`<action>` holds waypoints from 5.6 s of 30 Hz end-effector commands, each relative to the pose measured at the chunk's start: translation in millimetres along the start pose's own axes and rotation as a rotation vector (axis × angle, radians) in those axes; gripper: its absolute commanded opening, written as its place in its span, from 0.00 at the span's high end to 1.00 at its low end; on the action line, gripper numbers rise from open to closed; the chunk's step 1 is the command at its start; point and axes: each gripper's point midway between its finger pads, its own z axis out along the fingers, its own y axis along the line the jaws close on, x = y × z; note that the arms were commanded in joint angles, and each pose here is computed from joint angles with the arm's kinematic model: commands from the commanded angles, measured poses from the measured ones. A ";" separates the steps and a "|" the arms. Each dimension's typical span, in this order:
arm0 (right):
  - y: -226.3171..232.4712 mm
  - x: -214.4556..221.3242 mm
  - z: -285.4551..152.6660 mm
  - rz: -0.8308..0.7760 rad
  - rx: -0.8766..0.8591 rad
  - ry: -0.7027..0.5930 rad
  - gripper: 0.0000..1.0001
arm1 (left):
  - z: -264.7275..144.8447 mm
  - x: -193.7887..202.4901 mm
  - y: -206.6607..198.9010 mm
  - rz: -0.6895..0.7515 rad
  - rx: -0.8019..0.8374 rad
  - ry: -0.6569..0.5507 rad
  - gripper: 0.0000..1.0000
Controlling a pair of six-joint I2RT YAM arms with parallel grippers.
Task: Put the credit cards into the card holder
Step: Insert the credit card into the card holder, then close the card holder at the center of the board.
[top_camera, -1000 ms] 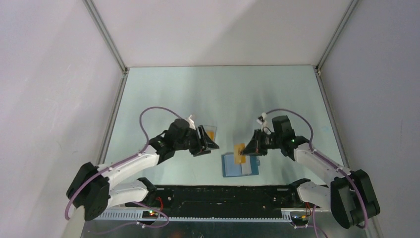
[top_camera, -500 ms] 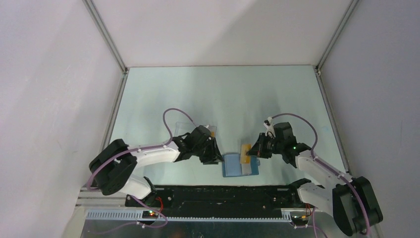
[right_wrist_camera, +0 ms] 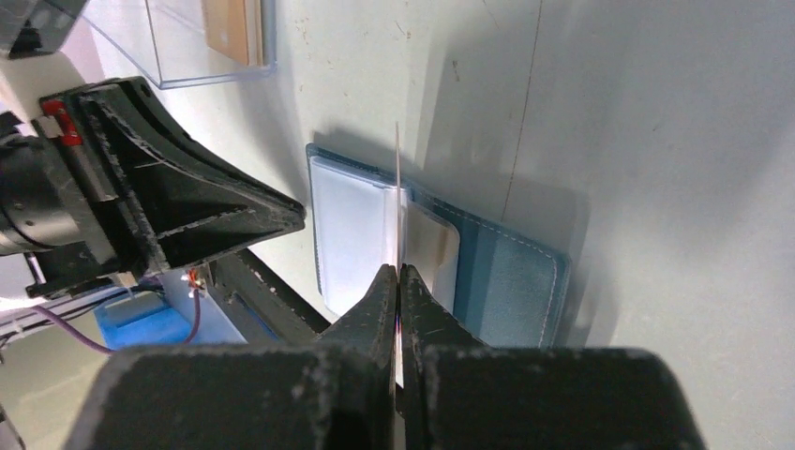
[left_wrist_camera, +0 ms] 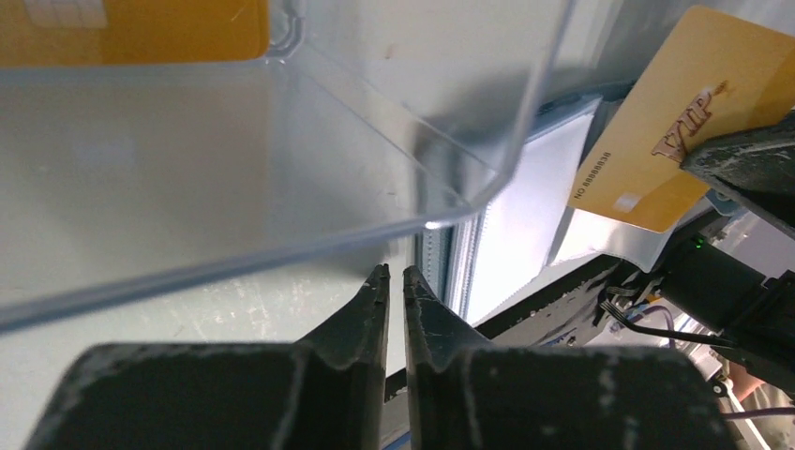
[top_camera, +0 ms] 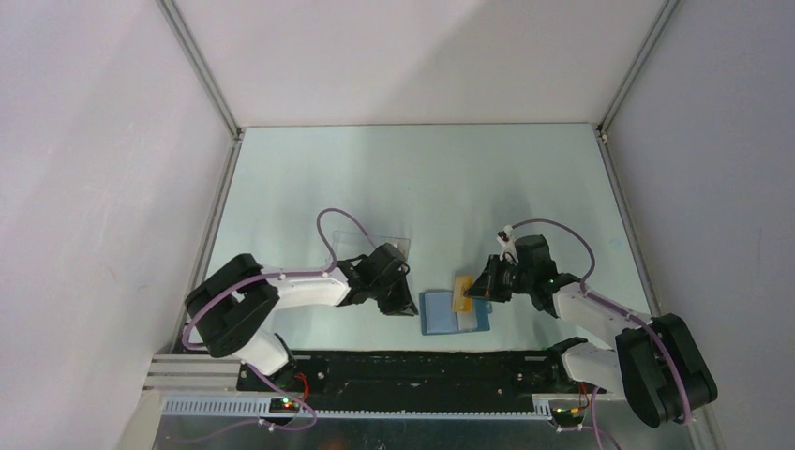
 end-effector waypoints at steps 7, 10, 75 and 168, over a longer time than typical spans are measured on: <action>2.1 5.2 4.7 0.028 -0.063 0.011 1.00 | 10.5 -1.4 -3.2 0.029 -0.004 -0.004 0.93; -2.6 11.9 6.5 0.047 -0.057 0.032 1.00 | 12.2 -0.9 -2.0 0.026 -0.009 -0.001 0.95; 11.7 51.7 17.4 0.080 0.042 0.211 0.38 | -1.1 -15.8 -1.2 -0.161 -0.012 -0.119 1.00; 46.8 45.1 47.1 -0.081 0.064 0.421 0.69 | -85.9 -30.1 -72.1 -0.081 0.584 -0.200 0.45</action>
